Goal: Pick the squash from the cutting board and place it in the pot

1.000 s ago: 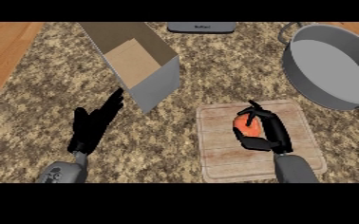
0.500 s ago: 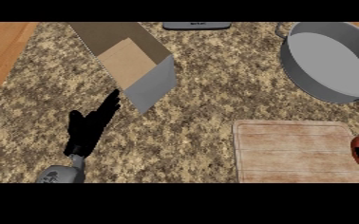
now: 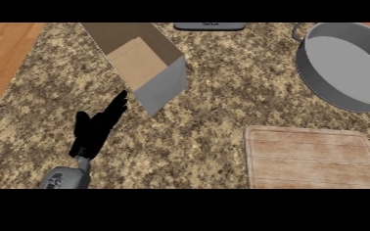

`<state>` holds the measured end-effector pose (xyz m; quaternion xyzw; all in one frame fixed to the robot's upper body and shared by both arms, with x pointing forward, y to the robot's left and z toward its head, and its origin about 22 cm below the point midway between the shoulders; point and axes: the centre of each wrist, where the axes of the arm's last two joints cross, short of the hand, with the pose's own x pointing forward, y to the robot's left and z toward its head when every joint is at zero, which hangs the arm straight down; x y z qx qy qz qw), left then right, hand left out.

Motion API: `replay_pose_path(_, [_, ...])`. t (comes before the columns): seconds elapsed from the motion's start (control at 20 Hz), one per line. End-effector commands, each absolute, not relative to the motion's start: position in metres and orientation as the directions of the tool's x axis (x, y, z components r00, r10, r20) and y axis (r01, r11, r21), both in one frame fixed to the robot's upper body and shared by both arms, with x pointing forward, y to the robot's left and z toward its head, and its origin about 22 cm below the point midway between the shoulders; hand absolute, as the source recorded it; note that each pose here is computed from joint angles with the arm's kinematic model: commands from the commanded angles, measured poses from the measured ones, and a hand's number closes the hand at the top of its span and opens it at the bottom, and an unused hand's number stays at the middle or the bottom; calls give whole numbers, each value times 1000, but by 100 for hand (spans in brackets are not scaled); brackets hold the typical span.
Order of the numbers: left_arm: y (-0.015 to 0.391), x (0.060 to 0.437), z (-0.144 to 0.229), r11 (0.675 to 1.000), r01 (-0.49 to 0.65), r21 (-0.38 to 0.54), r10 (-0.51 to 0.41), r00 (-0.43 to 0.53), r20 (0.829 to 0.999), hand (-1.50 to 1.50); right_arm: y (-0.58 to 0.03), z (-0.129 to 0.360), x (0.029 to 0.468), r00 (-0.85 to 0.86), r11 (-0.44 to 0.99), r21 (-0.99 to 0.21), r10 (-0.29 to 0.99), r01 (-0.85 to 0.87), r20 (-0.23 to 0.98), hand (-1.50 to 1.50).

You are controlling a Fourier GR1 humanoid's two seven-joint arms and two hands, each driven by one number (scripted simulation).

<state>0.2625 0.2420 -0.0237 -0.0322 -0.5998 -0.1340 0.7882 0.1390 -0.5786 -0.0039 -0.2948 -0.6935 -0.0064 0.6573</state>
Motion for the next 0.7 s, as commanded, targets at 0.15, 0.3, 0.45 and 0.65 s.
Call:
replay_pose_path(0.15, [224, 271, -20, 961, 250, 118, -182, 253, 950, 0, -599, 29, 144, -17, 748, -498, 561, 439, 828, 150])
replay_pose_path(0.3, [245, 254, -33, 964, 244, 107, -170, 254, 952, 0, -593, 41, 174, 5, 678, -572, 643, 462, 766, 150])
replay_pose_path(0.45, [247, 263, -16, 962, 250, 106, -170, 253, 952, 0, -604, 69, 181, 9, 657, -605, 674, 450, 739, 150])
replay_pose_path(0.65, [236, 259, -10, 959, 258, 119, -183, 240, 954, 0, -600, 105, 216, 73, 611, -657, 705, 443, 705, 150])
